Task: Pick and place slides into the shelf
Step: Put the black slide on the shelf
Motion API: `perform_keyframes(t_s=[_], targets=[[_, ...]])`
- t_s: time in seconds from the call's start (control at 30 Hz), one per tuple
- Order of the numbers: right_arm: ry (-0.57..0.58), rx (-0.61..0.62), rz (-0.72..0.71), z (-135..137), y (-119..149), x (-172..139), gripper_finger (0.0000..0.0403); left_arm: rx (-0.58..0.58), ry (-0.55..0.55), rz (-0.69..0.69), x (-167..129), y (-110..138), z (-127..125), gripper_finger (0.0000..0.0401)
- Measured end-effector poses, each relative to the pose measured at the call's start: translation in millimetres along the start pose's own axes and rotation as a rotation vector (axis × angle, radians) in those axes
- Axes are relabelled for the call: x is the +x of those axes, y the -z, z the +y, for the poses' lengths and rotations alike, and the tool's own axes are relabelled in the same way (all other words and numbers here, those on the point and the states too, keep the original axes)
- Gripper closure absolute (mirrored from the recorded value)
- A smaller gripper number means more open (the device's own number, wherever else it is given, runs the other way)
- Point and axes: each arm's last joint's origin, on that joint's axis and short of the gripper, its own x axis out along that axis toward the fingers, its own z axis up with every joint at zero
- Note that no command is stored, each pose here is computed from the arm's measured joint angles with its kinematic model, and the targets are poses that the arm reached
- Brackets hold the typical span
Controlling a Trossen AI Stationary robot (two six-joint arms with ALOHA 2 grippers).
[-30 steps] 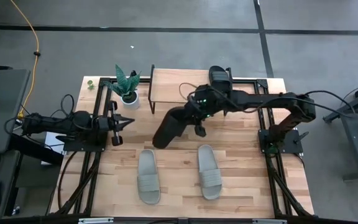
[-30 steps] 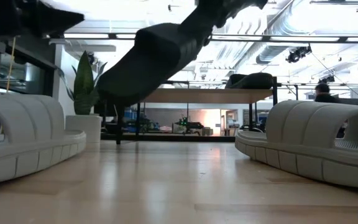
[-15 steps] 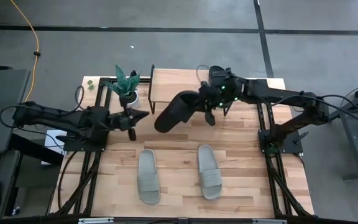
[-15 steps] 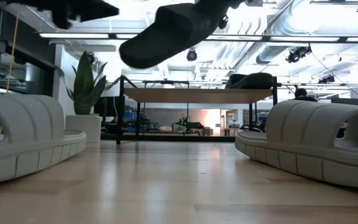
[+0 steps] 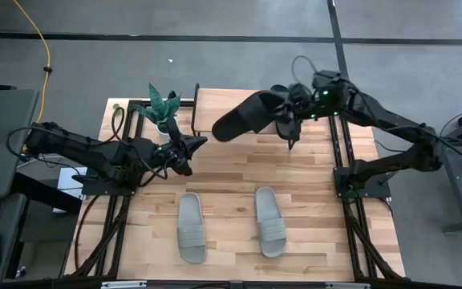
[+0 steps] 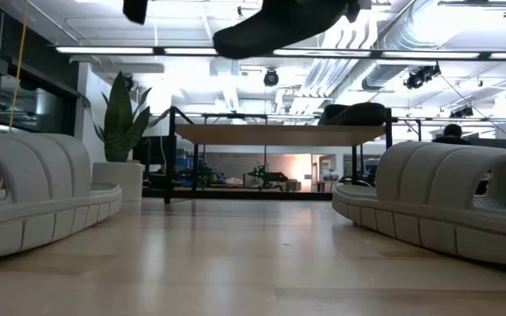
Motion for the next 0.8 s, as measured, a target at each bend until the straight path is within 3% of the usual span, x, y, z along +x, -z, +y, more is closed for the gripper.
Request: perform_keyframes(t_s=[0.13,0.3,0.43,0.8], targets=[[-0.017,0.027,-0.038,-2.2,-3.8,-12.9,0.0403,0.158,-0.041,0.079,-2.3,-15.4,4.3,0.0400],[-0.144,0.062,-0.076,-2.6,-9.0,-16.9,0.0403,0.317,-0.053,0.161,-2.4,-26.4,2.9,0.0400],[-0.196,0.058,-0.106,-1.1,-12.7,-17.6,0.0403,0.391,-0.046,0.191,-1.9,-30.0,-1.7,0.0400],[-0.179,0.083,-0.134,-8.6,-15.7,-21.1,0.0403,0.527,-0.039,0.220,-2.0,-30.7,-2.3,0.0384]])
